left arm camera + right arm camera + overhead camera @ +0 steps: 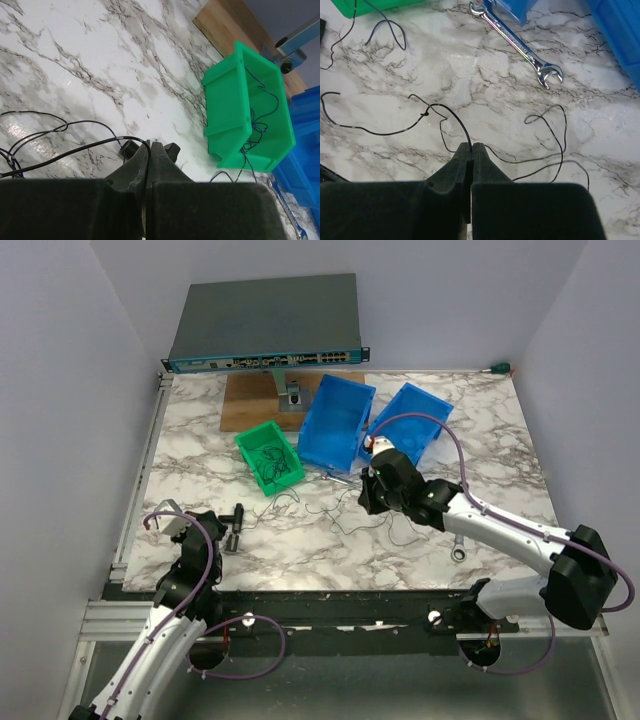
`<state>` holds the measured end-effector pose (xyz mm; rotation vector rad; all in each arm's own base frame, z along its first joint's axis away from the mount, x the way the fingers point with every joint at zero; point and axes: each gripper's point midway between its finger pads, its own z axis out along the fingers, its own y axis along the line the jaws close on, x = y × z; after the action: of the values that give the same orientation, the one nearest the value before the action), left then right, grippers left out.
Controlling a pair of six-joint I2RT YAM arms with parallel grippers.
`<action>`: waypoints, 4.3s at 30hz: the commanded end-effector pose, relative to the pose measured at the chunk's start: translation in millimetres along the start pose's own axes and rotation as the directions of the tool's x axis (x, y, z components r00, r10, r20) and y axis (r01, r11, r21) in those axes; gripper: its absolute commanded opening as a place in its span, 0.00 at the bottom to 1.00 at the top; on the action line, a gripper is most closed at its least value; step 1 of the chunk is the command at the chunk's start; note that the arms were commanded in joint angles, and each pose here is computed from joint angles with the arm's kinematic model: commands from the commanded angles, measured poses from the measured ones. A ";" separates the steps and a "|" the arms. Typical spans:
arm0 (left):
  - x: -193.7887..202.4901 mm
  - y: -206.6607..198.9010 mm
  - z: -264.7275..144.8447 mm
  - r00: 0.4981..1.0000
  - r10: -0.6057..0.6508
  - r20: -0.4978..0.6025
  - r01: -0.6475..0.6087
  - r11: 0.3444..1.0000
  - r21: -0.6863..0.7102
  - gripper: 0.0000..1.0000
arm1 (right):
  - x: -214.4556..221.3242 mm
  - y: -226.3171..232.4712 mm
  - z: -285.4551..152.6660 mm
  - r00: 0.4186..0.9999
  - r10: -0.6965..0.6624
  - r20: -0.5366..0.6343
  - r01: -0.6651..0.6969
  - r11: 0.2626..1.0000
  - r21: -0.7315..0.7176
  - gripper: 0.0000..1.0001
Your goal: Untangle the cables
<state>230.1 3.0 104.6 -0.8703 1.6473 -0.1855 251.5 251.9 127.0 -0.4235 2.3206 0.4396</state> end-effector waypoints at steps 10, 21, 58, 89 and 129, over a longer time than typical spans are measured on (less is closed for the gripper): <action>1.3 -8.0 -1.5 1.000 -0.003 -0.013 0.004 0.999 0.044 0.00 | 12.5 -37.0 4.4 0.998 0.019 -0.053 -0.007 0.974 0.226 1.00; 2.2 -7.6 -2.3 1.000 -0.005 -0.016 0.006 0.999 0.050 0.00 | 37.0 -93.1 16.6 0.941 0.338 -0.028 -0.318 0.909 0.270 1.00; 2.2 -5.5 -2.4 1.000 -0.008 -0.014 0.009 0.999 0.041 0.00 | 91.7 -27.9 43.9 0.959 0.074 -0.273 -0.070 0.997 0.024 1.00; 1.2 -5.0 -2.4 1.000 -0.014 -0.010 0.015 0.999 0.036 0.00 | 147.3 -23.9 60.7 0.889 -0.167 -0.426 0.292 0.924 0.248 0.59; 1.1 -4.9 -1.9 1.000 -0.013 -0.007 0.013 0.999 0.036 0.00 | -169.0 47.8 -22.7 0.894 -0.052 0.446 -0.016 0.989 0.147 0.01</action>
<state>230.6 -2.2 109.9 -0.8546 1.6364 -0.2329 298.1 318.6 235.0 -0.3567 1.9870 0.3287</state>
